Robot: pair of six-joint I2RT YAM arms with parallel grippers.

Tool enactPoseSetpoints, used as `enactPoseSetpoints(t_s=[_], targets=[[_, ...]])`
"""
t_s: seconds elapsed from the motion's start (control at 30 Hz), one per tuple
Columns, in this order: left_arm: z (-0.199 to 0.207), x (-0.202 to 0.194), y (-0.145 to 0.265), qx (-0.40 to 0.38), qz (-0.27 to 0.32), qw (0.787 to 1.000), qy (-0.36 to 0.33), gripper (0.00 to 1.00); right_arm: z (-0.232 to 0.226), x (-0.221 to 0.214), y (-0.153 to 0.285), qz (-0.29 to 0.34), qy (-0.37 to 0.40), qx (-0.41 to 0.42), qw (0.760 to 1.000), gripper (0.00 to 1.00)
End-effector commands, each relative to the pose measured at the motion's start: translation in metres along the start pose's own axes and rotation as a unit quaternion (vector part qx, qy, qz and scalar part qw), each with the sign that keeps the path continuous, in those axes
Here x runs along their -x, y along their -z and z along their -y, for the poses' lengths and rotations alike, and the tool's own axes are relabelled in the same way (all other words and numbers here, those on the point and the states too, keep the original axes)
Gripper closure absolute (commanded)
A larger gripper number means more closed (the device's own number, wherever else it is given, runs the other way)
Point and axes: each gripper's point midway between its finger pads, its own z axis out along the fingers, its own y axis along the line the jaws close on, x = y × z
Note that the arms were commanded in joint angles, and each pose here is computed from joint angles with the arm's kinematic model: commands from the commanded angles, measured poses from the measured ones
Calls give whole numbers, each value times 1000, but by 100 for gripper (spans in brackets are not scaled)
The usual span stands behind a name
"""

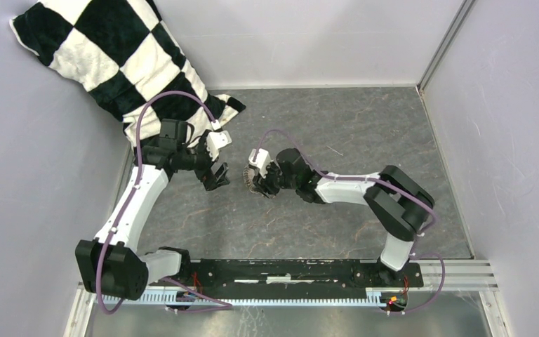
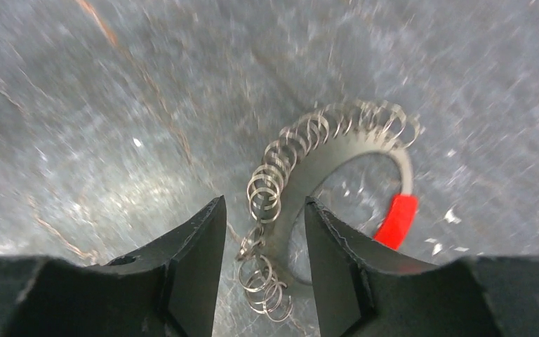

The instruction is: Put the keys on the keyring

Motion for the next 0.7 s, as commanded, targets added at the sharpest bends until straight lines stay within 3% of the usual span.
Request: enactPoseSetpoints(t_s=[0.0,0.3,0.5,0.6,0.67], targets=[[-9,17,-3,-1,26,1000,5,0,1,-34,-16,-44,9,1,999,49],[-14,16,2,15,25,1000,9,0,-3,-43,-38,-62,19,10,998,64],[-17,15,4,21,23,999,13,0,-5,-63,-40,-86,18,1,996,81],[-19,15,6,26,22,999,12,0,-6,-64,-39,-87,18,-1,996,99],[-19,12,6,28,20,999,12,0,-4,-60,-37,-82,18,-8,996,100]])
